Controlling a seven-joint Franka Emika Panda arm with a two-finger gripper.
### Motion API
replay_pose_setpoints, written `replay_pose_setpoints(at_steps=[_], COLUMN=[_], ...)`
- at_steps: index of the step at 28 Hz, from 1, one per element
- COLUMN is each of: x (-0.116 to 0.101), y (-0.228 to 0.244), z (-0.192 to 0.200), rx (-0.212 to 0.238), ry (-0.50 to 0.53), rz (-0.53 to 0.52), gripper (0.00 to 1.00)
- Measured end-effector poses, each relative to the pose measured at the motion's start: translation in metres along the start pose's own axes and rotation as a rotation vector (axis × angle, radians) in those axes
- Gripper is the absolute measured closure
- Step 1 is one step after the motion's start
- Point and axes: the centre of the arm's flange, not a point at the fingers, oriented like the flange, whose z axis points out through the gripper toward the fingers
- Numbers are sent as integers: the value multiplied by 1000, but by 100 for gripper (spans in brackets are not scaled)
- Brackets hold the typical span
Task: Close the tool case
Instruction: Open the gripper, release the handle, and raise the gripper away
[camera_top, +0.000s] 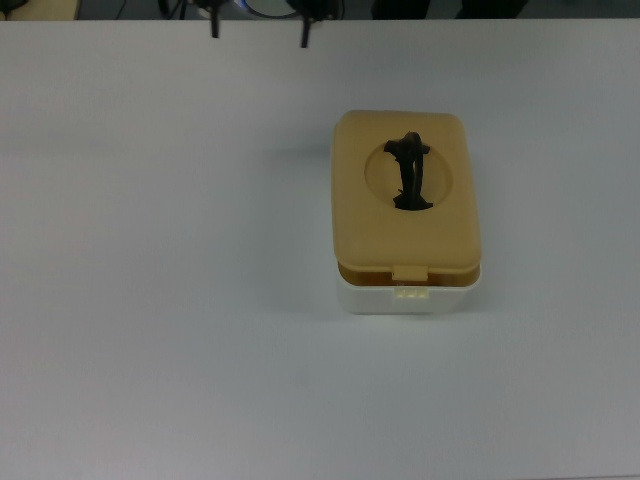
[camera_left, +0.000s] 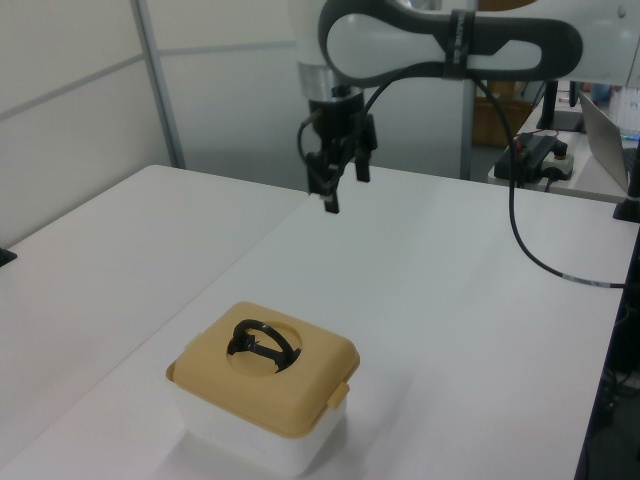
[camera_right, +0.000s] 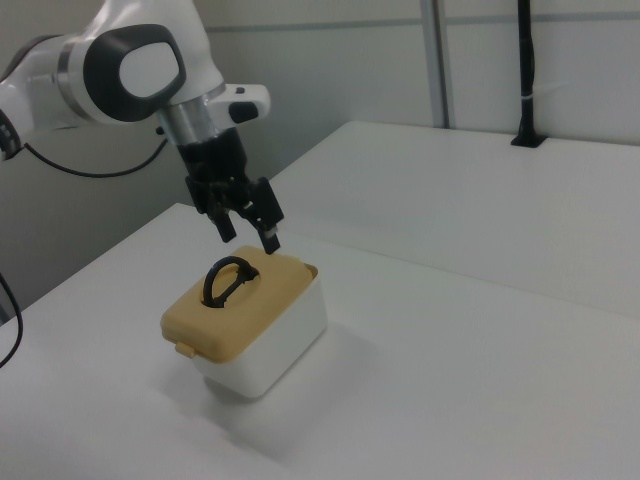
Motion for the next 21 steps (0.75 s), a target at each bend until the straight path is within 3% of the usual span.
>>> replay_pose_setpoints(at_steps=[7,21], x=[-1,-1], y=[38,49], z=[12,22], rx=[-12,-14], ry=[-26,-47], rz=[17,25], gripper=[0,0])
